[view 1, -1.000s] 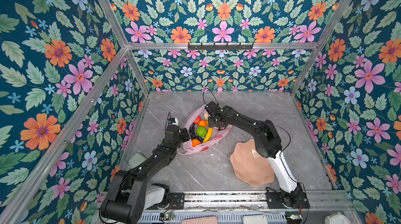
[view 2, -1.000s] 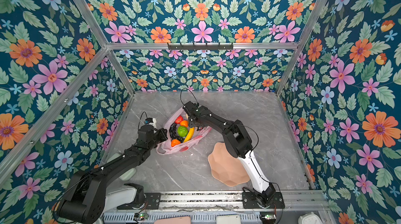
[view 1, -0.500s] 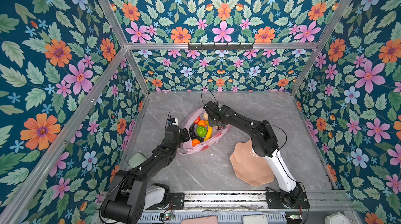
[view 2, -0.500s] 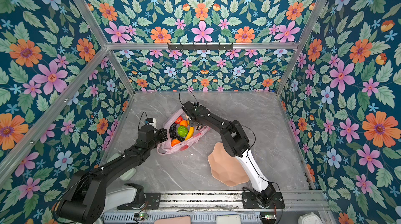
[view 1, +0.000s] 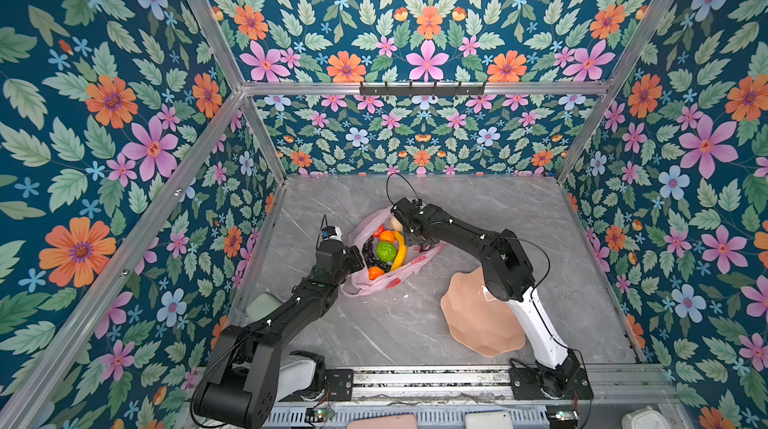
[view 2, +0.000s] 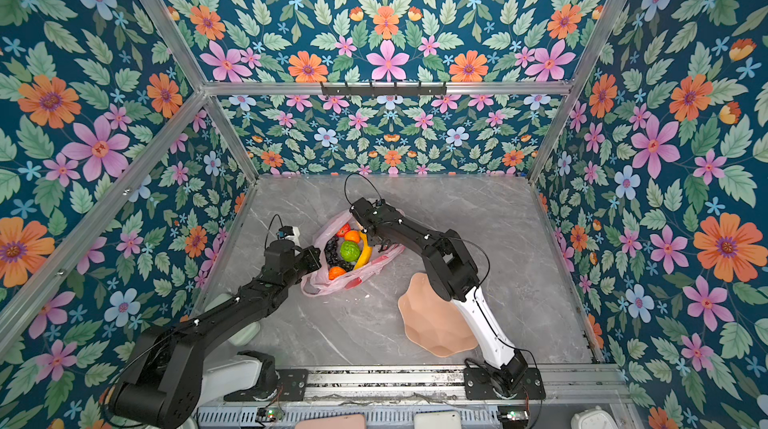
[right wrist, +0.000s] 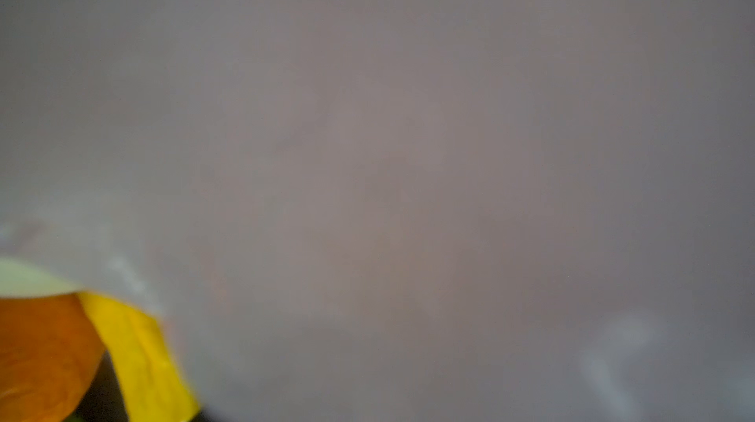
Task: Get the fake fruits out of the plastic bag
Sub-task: 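Close the right gripper on a pale fruit while the left gripper holds the rim, then lift the pale fruit out of the bag with the right gripper toward the bowl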
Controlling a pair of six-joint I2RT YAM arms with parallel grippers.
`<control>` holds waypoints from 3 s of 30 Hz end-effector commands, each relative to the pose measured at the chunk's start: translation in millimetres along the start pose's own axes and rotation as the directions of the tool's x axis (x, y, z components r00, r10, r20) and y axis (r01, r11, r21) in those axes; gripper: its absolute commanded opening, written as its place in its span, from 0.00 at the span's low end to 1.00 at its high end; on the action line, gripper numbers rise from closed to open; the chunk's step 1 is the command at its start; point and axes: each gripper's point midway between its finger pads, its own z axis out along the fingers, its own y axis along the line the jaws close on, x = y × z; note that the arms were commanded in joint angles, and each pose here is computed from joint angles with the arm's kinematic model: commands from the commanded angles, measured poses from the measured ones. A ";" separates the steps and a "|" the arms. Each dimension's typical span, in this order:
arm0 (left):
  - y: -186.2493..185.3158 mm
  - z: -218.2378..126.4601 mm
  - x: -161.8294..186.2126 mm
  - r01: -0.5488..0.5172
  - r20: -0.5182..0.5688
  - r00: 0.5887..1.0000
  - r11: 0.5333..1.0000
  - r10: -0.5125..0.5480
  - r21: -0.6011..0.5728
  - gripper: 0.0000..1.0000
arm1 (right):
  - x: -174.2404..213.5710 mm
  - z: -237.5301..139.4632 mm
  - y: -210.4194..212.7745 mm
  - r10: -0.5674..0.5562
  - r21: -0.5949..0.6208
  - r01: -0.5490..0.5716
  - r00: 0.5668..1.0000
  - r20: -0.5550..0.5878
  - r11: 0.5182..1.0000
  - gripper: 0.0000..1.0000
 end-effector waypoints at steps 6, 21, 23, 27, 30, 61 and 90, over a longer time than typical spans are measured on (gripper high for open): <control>-1.6 1.3 -3.4 -0.001 0.010 1.000 1.000 0.001 0.004 0.00 | 3.7 -7.9 -5.5 0.009 0.022 -0.009 1.000 0.001 1.000 0.77; -2.2 1.2 -4.3 -0.007 0.011 1.000 1.000 0.007 0.004 0.00 | 16.1 -6.7 -4.8 0.009 0.036 -0.008 1.000 -0.020 0.999 0.65; -1.9 0.9 -4.4 -0.007 0.012 1.000 1.000 0.007 0.002 0.00 | 12.6 -9.4 -4.1 0.002 0.029 -0.001 1.000 -0.009 1.000 0.62; -1.0 -0.1 -3.9 -0.007 0.014 1.000 1.000 0.007 0.001 0.00 | 7.3 -16.6 -1.1 -0.025 -0.003 0.025 1.000 0.011 1.000 0.58; -0.5 -0.7 -2.9 -0.007 0.013 1.000 1.000 0.007 -0.001 0.00 | 5.9 -22.6 0.9 -0.045 -0.030 0.045 0.999 0.022 0.999 0.55; 0.4 -4.0 -4.2 -0.012 0.021 1.000 1.000 0.012 -0.005 0.00 | -1.2 -4.7 6.7 -0.099 -0.054 0.098 0.995 -0.020 0.994 0.62; 2.1 -1.4 -2.5 -0.021 0.018 1.000 1.000 0.021 -0.009 0.00 | 116.8 -159.1 -75.0 -0.276 -0.297 0.189 0.918 -0.285 0.936 0.51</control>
